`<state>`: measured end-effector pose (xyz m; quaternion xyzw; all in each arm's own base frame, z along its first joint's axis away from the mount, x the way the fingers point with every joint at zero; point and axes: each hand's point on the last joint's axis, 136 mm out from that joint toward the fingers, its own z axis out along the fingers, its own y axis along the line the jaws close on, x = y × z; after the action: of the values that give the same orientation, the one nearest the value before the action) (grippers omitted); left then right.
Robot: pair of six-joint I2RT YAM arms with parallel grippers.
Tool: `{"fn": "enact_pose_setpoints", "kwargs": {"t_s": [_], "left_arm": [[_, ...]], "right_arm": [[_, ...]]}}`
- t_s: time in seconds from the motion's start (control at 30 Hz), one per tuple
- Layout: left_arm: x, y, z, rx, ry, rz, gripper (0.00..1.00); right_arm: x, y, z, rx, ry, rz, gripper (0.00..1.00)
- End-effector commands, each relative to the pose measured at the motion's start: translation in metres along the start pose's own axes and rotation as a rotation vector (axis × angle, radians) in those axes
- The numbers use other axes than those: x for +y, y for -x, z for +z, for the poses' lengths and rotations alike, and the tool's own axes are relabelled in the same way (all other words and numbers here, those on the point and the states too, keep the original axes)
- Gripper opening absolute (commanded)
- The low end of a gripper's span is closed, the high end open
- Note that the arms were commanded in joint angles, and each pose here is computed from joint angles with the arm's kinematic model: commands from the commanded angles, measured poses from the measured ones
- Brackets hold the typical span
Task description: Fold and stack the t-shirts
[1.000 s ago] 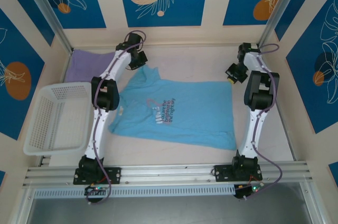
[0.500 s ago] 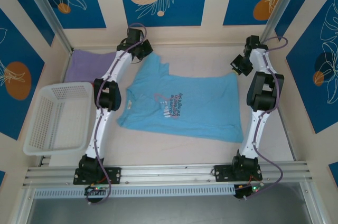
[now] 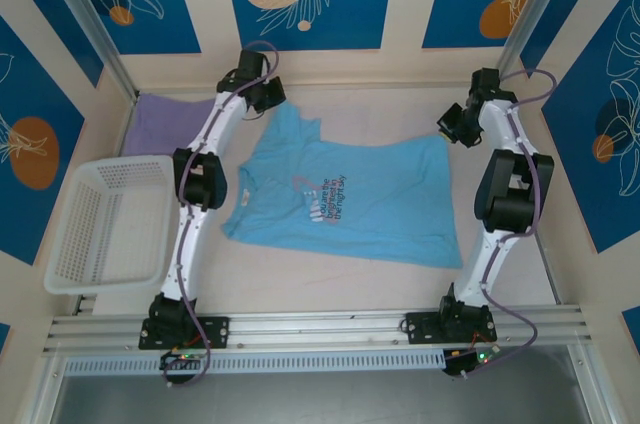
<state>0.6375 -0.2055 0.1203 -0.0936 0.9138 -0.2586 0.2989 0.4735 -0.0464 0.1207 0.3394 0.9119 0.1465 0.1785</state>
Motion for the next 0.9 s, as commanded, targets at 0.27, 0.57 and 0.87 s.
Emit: {"fn": "enact_pose_setpoints", "kwargs": {"t_s": [0.27,0.57,0.87], "left_arm": [[-0.035,-0.007,-0.097,-0.017,0.027,0.159,0.0],[-0.026,-0.08,-0.144,0.046,-0.041,0.332,0.0],[0.015,-0.152,-0.197,0.117,0.031,0.358,0.0]], "right_arm": [[-0.016,-0.021,-0.036,-0.015,0.033,-0.026,0.0],[-0.031,-0.052,-0.046,0.014,0.081,-0.017,0.0],[-0.065,-0.086,-0.044,0.053,0.055,0.008,0.0]]}}
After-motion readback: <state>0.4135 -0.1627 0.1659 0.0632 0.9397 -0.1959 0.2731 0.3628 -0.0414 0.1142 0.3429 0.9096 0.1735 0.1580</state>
